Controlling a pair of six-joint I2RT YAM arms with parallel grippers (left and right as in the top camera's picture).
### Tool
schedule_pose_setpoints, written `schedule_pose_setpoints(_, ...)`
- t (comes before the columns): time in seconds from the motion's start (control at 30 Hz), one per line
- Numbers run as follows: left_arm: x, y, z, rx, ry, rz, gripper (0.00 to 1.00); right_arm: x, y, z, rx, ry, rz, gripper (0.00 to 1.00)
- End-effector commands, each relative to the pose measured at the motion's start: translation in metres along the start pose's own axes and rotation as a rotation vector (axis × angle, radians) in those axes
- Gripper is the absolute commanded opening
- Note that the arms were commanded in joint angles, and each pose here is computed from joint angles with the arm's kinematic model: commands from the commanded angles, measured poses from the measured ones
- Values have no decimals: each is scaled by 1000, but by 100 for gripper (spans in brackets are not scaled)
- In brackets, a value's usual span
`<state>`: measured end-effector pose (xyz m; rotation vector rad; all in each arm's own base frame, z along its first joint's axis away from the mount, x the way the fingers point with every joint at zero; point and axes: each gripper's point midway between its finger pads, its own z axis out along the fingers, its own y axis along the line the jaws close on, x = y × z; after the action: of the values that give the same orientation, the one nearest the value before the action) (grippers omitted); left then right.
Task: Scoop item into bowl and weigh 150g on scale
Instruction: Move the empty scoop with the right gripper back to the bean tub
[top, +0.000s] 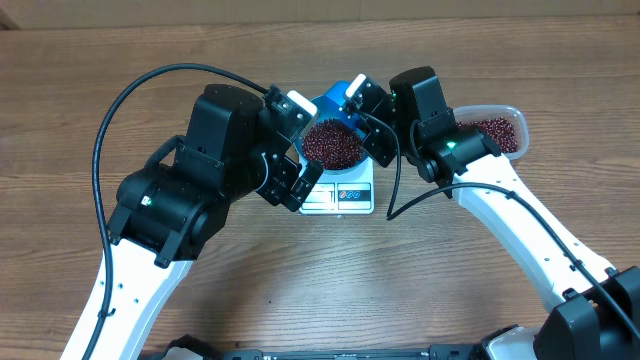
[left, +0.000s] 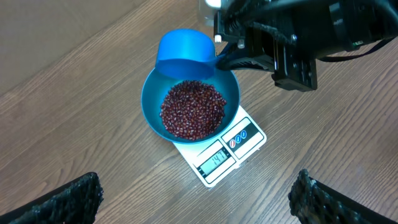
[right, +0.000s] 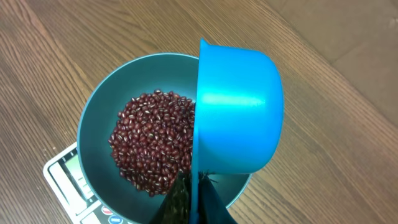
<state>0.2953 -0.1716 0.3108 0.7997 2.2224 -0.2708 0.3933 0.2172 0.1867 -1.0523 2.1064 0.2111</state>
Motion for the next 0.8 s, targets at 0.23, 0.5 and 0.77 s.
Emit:
schedule_pose_setpoints(0.23,-8,-2,-6,13,-26,-12,100,-35,-33,-26,159,-121,243,4)
schedule_pose_setpoints(0.5,-8,-2,-6,13,-26,-12,100,-52,-54,-54,270,-210,314,4)
schedule_pose_setpoints(0.77,-8,-2,-6,13,-26,-12,100,-31,-99,-79,575,-145,352,4)
